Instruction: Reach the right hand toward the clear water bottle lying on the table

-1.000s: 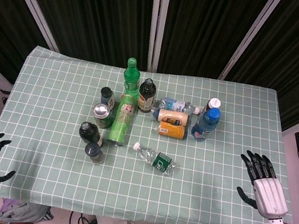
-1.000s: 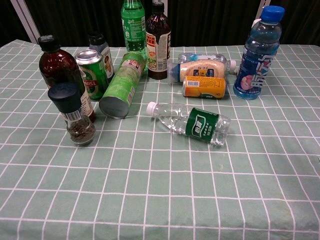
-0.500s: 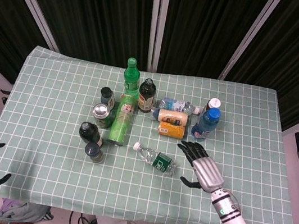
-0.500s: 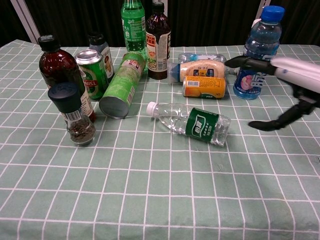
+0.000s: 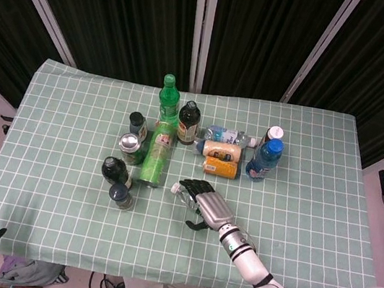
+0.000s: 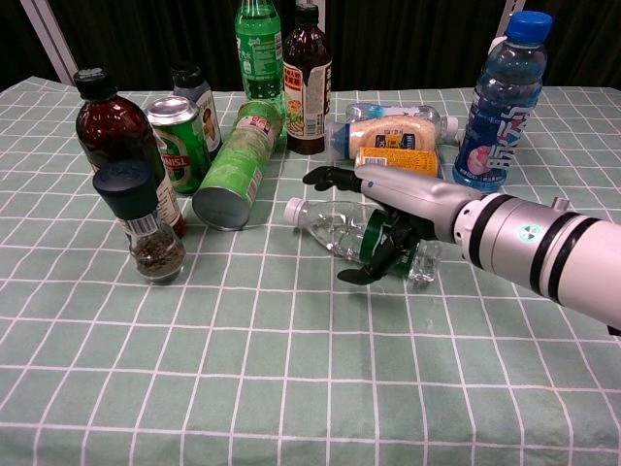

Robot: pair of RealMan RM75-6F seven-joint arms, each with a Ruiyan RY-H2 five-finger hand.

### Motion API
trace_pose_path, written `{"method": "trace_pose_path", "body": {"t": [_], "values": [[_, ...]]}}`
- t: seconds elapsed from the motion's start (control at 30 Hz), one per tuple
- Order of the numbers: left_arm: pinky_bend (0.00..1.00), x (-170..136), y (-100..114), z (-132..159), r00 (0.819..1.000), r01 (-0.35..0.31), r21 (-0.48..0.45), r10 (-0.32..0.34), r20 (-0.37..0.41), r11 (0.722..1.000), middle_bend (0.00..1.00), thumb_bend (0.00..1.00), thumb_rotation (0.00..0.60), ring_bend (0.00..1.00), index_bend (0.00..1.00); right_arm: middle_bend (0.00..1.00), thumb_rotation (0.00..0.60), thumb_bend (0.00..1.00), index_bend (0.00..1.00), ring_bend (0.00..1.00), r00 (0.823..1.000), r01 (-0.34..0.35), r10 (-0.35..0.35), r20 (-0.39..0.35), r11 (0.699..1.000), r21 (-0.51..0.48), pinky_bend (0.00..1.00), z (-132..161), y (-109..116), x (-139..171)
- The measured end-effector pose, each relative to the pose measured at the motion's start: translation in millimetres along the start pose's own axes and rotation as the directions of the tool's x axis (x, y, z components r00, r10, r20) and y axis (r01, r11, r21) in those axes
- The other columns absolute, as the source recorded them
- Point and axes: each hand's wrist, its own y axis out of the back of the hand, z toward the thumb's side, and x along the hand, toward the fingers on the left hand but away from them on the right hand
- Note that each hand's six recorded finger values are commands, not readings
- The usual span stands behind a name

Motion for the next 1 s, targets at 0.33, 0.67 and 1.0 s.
{"method": "trace_pose_path", "body": {"t": [0.33, 0.67, 1.0], "values": [[0.16, -4, 0, -5, 1.0, 0.006, -0.001, -0.006, -0.02, 1.0, 0.11, 0.0, 0.6, 0.11, 0.24, 0.54, 0.6, 0.62, 0.55, 0.44, 0.998, 0.066, -0.066, -0.025, 0.997, 0.03, 0.79, -1, -4, -11], [0.16, -4, 2, -2, 1.0, 0.007, 0.007, -0.007, -0.019, 1.0, 0.11, 0.0, 0.6, 0.11, 0.24, 0.55, 0.6, 0.65, 0.59, 0.46, 0.919, 0.236, -0.252, -0.304, 0.968, -0.087, 0.8, 45, 47, 29], [0.16, 0, 5, 7, 1.0, 0.007, 0.019, -0.007, -0.005, 1.0, 0.11, 0.0, 0.6, 0.11, 0.24, 0.55, 0.6, 0.64, 0.58, 0.46, 0.767, 0.324, -0.39, -0.509, 0.921, -0.217, 0.78, 83, 94, 76]]}}
